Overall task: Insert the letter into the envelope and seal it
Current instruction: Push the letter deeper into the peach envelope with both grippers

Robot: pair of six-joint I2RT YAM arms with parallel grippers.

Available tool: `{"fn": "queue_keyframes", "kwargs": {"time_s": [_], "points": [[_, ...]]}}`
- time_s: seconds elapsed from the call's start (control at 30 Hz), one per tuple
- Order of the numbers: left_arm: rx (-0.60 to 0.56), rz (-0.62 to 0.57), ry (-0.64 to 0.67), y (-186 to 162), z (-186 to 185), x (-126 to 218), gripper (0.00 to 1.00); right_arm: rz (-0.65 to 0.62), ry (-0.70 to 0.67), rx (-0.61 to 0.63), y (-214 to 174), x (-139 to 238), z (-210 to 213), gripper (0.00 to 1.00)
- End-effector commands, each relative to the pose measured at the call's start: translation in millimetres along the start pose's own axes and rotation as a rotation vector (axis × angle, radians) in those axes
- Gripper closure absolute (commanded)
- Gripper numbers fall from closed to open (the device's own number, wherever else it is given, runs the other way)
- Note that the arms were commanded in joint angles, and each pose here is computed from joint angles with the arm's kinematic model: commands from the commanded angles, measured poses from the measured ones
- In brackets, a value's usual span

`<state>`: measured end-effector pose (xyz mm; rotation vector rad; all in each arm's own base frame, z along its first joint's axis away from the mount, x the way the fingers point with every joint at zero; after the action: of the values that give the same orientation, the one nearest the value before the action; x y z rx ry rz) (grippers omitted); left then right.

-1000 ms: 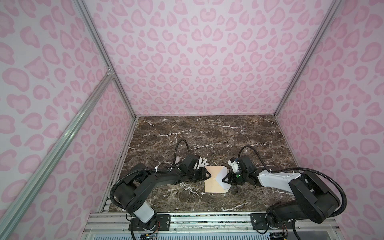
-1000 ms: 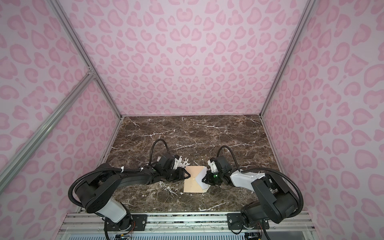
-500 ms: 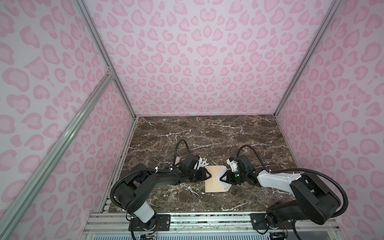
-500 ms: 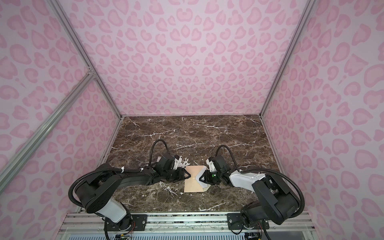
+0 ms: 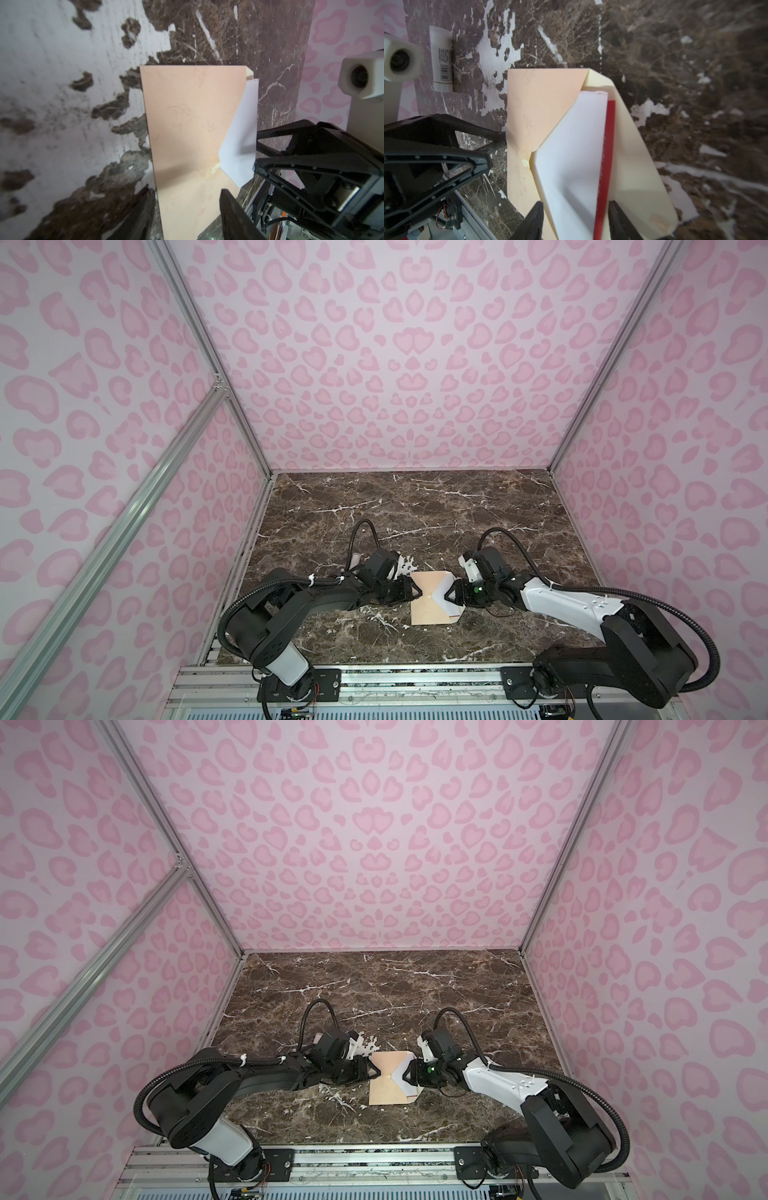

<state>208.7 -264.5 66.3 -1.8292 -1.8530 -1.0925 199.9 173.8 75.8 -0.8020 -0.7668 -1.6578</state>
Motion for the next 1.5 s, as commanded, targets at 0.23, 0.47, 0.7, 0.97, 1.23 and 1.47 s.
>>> {"fn": "queue_keyframes", "kwargs": {"time_s": [0.23, 0.47, 0.7, 0.97, 1.23, 1.47], "points": [[0.005, 0.02, 0.034, -3.2, 4.2, 1.2, 0.46, -0.008, -0.079, 0.006, 1.6, 3.7, -4.2, 0.41], [0.005, 0.023, 0.033, -2.1, 3.5, 0.0, 0.46, -0.011, -0.078, 0.01, 1.5, 0.4, 6.1, 0.44], [0.005, 0.021, 0.031, -2.1, 4.0, -0.7, 0.46, -0.033, -0.129, 0.011, -0.5, -0.8, 10.1, 0.44], [0.006, 0.025, 0.025, -2.4, 3.6, -3.0, 0.46, -0.03, -0.126, -0.001, -0.4, -3.4, 14.2, 0.42], [0.004, 0.021, 0.016, -0.7, 2.1, -4.1, 0.46, -0.018, -0.09, 0.0, -2.9, -6.7, 25.9, 0.42], [0.006, 0.027, 0.018, -2.2, 3.5, -5.0, 0.46, -0.005, -0.072, 0.002, -6.4, -12.4, 32.8, 0.42]]}}
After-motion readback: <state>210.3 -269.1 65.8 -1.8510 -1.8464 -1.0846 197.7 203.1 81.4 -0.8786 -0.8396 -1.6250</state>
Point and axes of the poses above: each gripper's point midway between its finger pads, its own x axis back along the fingers, its own z axis along the line the jaws close on, y = z × x, the point moved 5 cm from there along x, back along the fingers, and after that the axes turned 12 degrees about -x, right-handed, at the moved point
